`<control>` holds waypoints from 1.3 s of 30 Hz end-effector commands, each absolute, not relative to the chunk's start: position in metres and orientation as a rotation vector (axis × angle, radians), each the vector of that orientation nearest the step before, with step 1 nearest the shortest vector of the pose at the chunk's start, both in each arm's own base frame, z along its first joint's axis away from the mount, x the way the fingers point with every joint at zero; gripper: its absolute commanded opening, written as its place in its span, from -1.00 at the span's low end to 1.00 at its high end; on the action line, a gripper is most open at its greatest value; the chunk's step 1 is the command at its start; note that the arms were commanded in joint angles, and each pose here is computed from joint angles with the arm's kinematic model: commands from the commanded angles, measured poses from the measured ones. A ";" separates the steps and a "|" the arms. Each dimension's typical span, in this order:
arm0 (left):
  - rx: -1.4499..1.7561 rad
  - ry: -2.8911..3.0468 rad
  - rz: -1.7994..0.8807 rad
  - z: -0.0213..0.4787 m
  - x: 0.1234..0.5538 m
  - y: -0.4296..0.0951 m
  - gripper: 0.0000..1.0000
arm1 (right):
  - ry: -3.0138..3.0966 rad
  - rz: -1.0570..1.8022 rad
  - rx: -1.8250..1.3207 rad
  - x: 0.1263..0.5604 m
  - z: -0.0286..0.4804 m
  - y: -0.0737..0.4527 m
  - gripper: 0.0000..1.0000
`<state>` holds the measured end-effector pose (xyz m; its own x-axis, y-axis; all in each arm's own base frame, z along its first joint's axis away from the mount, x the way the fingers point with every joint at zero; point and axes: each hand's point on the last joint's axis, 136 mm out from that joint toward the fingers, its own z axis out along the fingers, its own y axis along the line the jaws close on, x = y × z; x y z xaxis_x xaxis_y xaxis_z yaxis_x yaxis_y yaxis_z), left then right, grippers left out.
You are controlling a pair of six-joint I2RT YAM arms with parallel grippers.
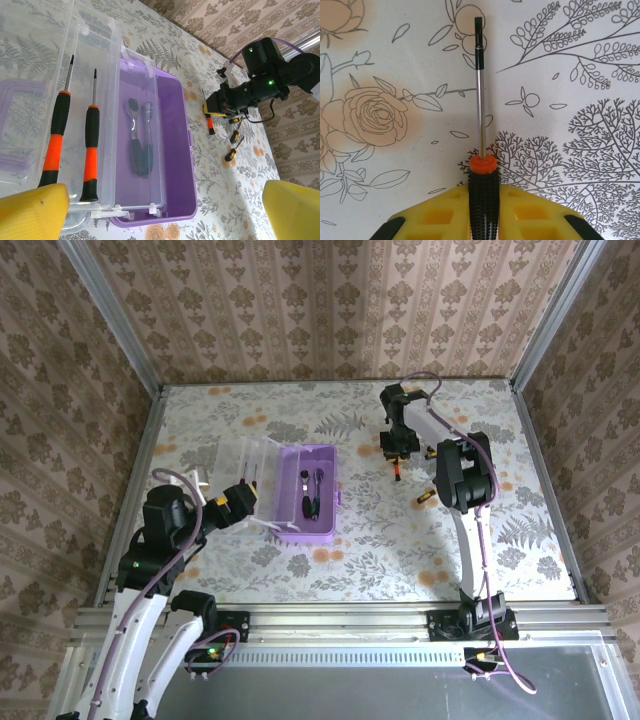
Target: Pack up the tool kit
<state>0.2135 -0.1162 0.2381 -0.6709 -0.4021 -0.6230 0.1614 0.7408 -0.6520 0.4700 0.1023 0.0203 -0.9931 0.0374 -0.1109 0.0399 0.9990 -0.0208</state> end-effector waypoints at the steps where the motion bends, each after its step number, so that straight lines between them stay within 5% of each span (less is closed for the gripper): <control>1: -0.161 2.146 -0.839 0.235 0.215 -0.112 1.00 | 3.020 -0.067 0.087 0.463 0.032 0.097 -0.68; 6: -0.109 2.155 -0.841 0.233 0.214 -0.116 0.99 | 2.919 -0.025 0.115 0.463 0.065 0.099 -0.70; 19: 0.058 2.232 -1.112 0.229 0.229 -0.193 0.32 | 2.687 0.436 0.152 0.409 0.155 0.172 -0.70; 27: 0.295 2.233 -1.209 0.234 0.225 -0.268 0.23 | 2.448 0.745 0.131 0.364 0.223 0.235 -0.72; 39: 0.353 2.206 -1.296 0.238 0.233 -0.309 0.32 | 2.399 0.945 0.134 0.325 0.235 0.266 -0.74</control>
<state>0.2283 -0.2938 0.2092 -0.8391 -0.0216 -0.5436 0.4377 0.5666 -0.6982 0.3303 0.2575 0.2208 -0.8518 0.2434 -0.4638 -0.0958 0.7982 0.5948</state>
